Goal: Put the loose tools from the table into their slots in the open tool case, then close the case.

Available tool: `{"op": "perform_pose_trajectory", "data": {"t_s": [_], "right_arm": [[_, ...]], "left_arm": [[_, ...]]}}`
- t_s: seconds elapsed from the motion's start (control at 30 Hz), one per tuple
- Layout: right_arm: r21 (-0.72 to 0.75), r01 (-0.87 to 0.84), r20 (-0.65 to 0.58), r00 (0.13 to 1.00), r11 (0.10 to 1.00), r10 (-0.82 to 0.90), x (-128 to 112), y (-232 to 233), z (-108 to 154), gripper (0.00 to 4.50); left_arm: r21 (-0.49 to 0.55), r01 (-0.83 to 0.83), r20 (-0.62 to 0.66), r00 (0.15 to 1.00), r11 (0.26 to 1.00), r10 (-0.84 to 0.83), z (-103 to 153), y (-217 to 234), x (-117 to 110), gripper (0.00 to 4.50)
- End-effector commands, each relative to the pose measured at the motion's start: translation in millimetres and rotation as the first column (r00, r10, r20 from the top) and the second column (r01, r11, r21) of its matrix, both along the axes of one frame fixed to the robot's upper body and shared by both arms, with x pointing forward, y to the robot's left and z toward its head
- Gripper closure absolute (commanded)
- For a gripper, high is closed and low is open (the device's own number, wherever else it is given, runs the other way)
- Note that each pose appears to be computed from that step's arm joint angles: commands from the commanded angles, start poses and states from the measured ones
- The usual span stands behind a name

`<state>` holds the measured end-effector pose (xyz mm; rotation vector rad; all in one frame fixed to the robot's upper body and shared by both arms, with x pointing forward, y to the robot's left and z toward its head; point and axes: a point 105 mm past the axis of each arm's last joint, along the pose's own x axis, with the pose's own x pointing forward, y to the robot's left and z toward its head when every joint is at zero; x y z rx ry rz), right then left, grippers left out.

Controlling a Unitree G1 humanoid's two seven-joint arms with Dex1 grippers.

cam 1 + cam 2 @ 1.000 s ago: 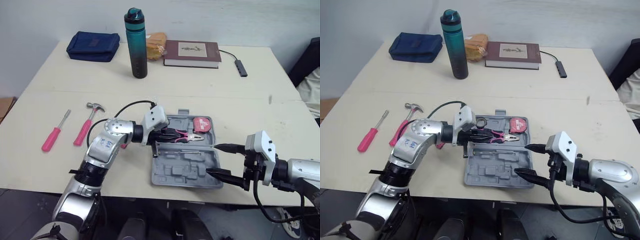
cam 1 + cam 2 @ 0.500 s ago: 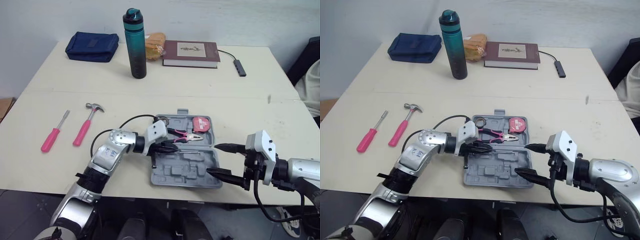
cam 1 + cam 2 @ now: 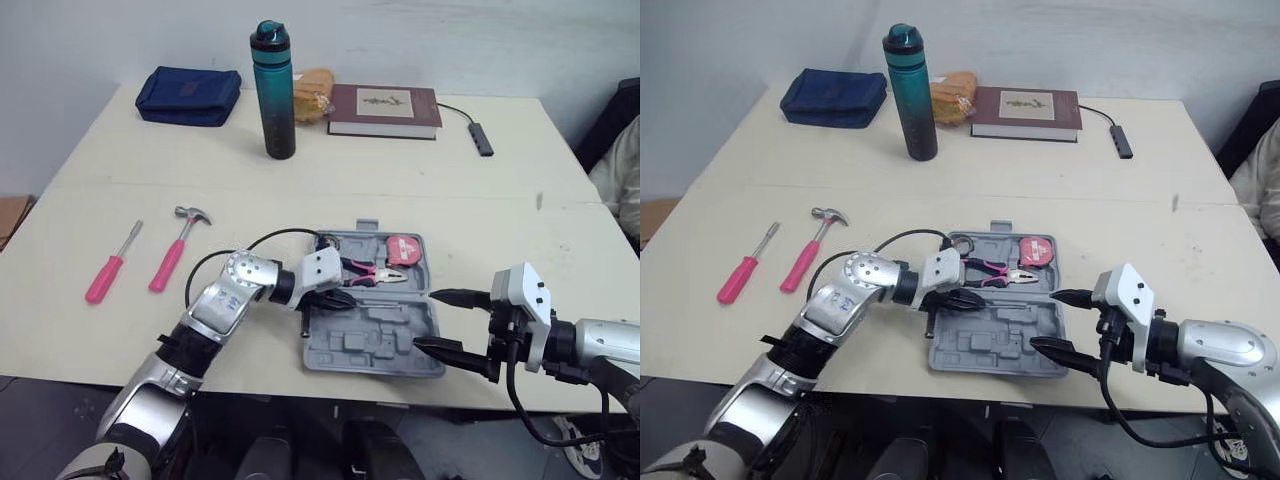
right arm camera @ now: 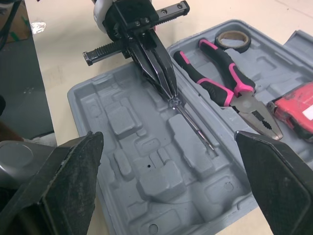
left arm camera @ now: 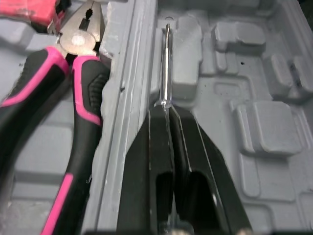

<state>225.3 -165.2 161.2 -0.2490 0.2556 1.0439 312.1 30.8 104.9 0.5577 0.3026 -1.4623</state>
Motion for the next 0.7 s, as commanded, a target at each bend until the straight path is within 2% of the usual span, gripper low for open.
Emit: {"op": "perform_pose_trajectory", "data": {"t_s": [0.03,0.3,0.43,0.63,0.67,0.7], "right_arm": [[0.006,-0.012,0.032,0.999,1.0,0.012,-1.9,3.7,5.1,0.0],[0.006,0.004,0.034,0.999,1.0,-0.004,-0.6,2.3,3.3,0.0],[0.004,0.01,0.032,0.999,1.0,-0.01,-1.7,1.6,1.3,0.0],[-0.014,0.076,0.067,0.995,0.997,-0.074,7.7,-17.1,11.1,0.0],[-0.017,0.091,0.058,0.994,0.996,-0.09,6.9,-24.2,12.5,0.0],[-0.018,0.099,0.05,0.994,0.995,-0.098,5.6,-29.0,13.3,0.0]], "left_arm": [[0.218,-0.032,-0.142,0.988,0.975,0.064,-53.9,25.2,-9.4,4.46],[0.192,-0.051,-0.109,0.991,0.98,0.073,-45.3,23.1,-1.9,4.46],[0.06,-0.061,-0.095,0.993,0.996,0.066,-11.2,15.0,3.7,4.46],[-0.167,-0.031,-0.112,0.994,0.985,0.013,48.6,33.2,-10.4,4.46],[-0.2,-0.049,-0.117,0.993,0.978,0.026,57.7,43.0,-13.9,3.97],[-0.221,-0.06,-0.121,0.992,0.973,0.033,63.2,48.9,-17.3,3.73]]}}
